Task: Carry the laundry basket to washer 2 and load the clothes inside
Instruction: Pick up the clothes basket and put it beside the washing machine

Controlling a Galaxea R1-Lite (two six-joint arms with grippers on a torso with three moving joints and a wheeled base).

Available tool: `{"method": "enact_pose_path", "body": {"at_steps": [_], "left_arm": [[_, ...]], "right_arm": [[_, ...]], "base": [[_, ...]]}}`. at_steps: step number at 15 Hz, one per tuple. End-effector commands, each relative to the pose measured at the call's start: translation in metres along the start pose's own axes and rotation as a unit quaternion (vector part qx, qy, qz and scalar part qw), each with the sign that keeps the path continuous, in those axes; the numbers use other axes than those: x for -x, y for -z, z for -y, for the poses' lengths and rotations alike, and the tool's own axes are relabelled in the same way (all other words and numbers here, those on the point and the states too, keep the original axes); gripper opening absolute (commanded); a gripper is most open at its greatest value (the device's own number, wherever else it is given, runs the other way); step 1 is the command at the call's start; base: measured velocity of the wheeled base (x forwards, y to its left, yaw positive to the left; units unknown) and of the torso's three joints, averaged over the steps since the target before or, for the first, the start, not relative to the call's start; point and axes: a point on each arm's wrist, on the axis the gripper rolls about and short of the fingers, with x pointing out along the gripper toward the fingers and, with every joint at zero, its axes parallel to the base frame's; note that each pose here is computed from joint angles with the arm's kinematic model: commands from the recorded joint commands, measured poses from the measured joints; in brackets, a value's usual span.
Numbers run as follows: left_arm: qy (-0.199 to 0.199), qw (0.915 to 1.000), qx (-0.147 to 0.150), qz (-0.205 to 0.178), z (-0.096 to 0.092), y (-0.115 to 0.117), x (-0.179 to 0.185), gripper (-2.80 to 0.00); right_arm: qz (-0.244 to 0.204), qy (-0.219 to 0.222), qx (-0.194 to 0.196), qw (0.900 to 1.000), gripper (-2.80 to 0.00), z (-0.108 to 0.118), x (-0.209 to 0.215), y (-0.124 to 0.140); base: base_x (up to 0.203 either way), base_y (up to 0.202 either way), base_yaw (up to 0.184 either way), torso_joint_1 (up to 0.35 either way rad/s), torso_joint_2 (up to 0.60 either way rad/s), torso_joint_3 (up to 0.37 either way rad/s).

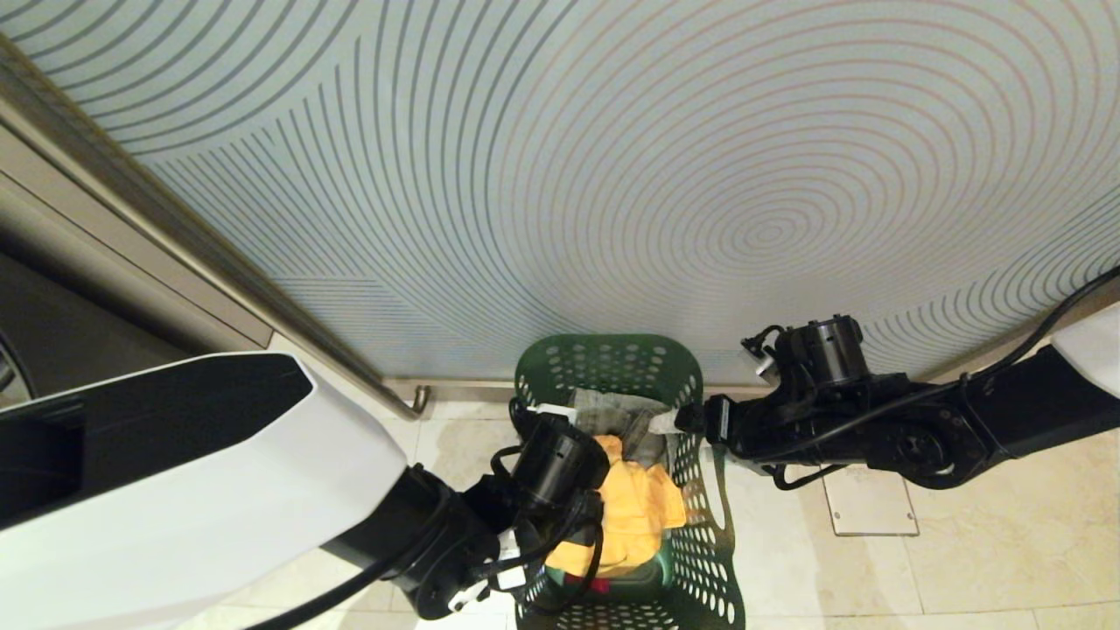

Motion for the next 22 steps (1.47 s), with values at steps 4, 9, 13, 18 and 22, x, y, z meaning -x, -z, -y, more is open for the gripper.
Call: {"method": "enact_pose_path", "body": {"at_steps": [4, 9, 13, 18, 22], "left_arm": [[0.001, 1.0000, 0.000, 0.002, 0.002, 0.000, 0.001, 0.00], [0.024, 0.9996, 0.014, -0.006, 0.004, 0.001, 0.000, 0.00], [0.050, 0.9970, 0.059, -0.003, 0.008, -0.006, 0.000, 0.00], [0.054, 0.9957, 0.075, -0.003, 0.016, -0.008, -0.014, 0.00], [0.050, 0.9960, 0.072, -0.013, 0.019, 0.001, -0.028, 0.00]], "right_arm": [[-0.035, -0.028, -0.002, 0.999, 0.00, -0.004, 0.014, 0.012], [-0.047, -0.027, -0.005, 0.999, 0.00, 0.001, 0.013, 0.018], [-0.055, -0.004, 0.019, 0.998, 0.00, 0.010, 0.012, 0.029], [-0.058, 0.025, 0.029, 0.998, 0.00, 0.024, 0.003, 0.038], [-0.057, 0.045, 0.026, 0.997, 0.00, 0.031, -0.005, 0.039]], "base": [[0.000, 0.000, 0.000, 0.000, 0.00, 0.000], [0.000, 0.000, 0.000, 0.000, 0.00, 0.000], [0.000, 0.000, 0.000, 0.000, 0.00, 0.000], [0.000, 0.000, 0.000, 0.000, 0.00, 0.000], [0.000, 0.000, 0.000, 0.000, 0.00, 0.000]]}}
